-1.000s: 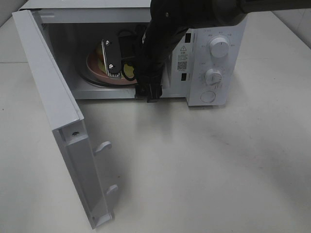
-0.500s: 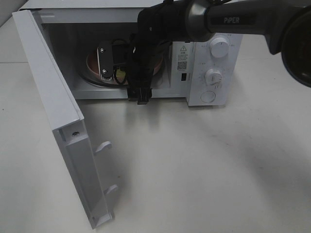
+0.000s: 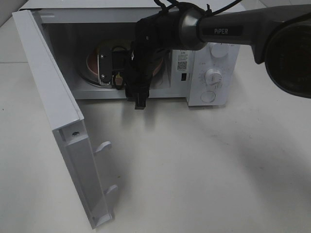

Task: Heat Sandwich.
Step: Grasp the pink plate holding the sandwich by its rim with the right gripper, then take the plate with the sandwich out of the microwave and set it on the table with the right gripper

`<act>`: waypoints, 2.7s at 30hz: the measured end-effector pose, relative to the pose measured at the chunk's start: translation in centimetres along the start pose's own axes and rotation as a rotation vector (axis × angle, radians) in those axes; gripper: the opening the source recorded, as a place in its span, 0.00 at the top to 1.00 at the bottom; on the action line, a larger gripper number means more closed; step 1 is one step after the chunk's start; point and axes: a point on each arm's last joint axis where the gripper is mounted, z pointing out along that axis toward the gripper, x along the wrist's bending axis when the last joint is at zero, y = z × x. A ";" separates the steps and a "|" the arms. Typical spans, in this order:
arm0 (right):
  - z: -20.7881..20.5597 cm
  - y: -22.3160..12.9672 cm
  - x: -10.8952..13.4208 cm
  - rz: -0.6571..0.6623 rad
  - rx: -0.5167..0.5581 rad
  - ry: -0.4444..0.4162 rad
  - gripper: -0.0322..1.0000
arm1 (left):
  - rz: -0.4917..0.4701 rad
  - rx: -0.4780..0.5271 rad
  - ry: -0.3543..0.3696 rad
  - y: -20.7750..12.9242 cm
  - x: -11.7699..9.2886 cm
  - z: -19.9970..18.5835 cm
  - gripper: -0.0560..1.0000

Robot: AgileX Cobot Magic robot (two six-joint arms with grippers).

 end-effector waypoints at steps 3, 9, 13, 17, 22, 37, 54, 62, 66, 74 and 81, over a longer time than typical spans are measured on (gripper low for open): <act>-0.3 0.1 -0.3 0.028 -0.006 -0.013 0.64 | 0.000 0.000 0.000 0.0 0.0 0.0 0.03; -0.6 0.2 -0.7 0.042 -0.007 -0.041 0.79 | 0.000 0.000 0.000 0.0 0.0 0.0 0.03; -0.6 0.0 -0.8 0.050 -0.006 -0.045 0.79 | 0.000 0.000 0.000 0.0 0.0 0.0 0.03; -0.6 -0.1 -0.9 0.054 -0.005 -0.046 0.79 | 0.000 0.000 0.000 0.0 0.0 0.0 0.03; -0.6 -0.2 -0.9 0.054 -0.004 -0.046 0.80 | 0.000 0.000 0.000 0.0 0.0 0.0 0.03; -1.5 -0.2 -1.2 -0.002 0.009 -0.039 0.83 | 0.000 0.000 0.000 0.0 0.0 0.0 0.03; -3.0 -0.7 1.1 -0.170 -0.006 -0.076 0.85 | 0.000 0.000 0.000 0.0 0.0 0.0 0.03; -5.0 -0.3 2.5 -0.246 -0.040 -0.117 0.85 | 0.000 0.000 0.000 0.0 0.0 0.0 0.03; -6.3 -0.2 2.8 -0.285 -0.047 -0.129 0.85 | 0.000 0.000 0.000 0.0 0.0 0.0 0.03; -8.5 -0.8 4.6 -0.368 -0.042 -0.112 0.85 | 0.000 0.000 0.000 0.0 0.0 0.0 0.03; -10.0 -0.9 6.2 -0.396 -0.047 -0.094 0.85 | 0.000 0.000 0.000 0.0 0.0 0.0 0.03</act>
